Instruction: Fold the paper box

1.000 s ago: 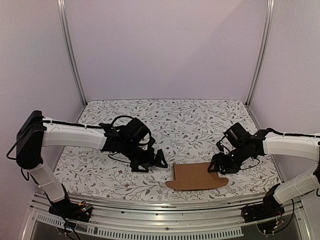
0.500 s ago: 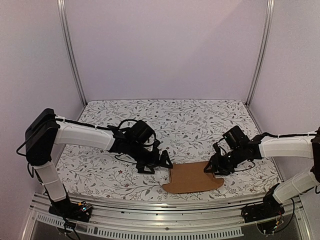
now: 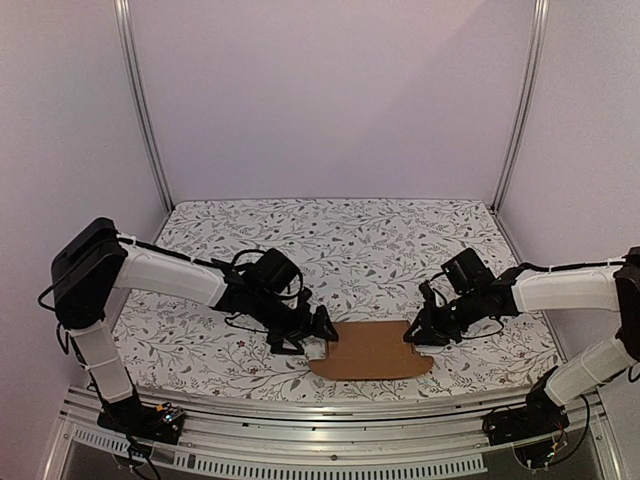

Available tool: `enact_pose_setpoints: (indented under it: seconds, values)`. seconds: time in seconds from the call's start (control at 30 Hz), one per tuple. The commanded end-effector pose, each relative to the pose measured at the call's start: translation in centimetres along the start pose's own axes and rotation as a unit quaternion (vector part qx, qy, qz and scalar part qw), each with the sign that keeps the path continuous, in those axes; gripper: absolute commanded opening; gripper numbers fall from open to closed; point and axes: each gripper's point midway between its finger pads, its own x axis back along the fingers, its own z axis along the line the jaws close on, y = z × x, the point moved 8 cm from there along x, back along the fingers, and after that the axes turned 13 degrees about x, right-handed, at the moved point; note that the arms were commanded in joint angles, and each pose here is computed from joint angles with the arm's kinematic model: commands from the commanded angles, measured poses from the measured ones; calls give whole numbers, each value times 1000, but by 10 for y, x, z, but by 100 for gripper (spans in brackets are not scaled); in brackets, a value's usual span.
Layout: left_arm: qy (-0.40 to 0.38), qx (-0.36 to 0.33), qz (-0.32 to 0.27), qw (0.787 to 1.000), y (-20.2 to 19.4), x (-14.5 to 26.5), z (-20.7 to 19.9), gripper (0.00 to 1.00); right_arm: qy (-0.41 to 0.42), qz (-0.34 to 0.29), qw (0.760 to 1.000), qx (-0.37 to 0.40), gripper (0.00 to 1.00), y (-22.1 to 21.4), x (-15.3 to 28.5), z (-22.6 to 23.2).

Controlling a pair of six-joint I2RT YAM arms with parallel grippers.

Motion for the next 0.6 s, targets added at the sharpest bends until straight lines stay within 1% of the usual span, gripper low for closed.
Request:
enact_pose_setpoints:
  seconds: [0.0, 0.2, 0.33, 0.57]
  values:
    - [-25, 12, -6, 1000, 4, 7, 4, 100, -9, 9, 1000, -10, 18, 2, -5, -4]
    - [-79, 21, -9, 997, 9, 10, 0, 100, 2, 11, 1000, -9, 7, 7, -11, -2]
    - [-92, 28, -6, 995, 10, 10, 1, 100, 6, 7, 1000, -9, 0, 10, -14, -1]
    - [-133, 44, 0, 990, 11, 14, 8, 99, 11, 8, 1000, -15, 0, 11, -21, -3]
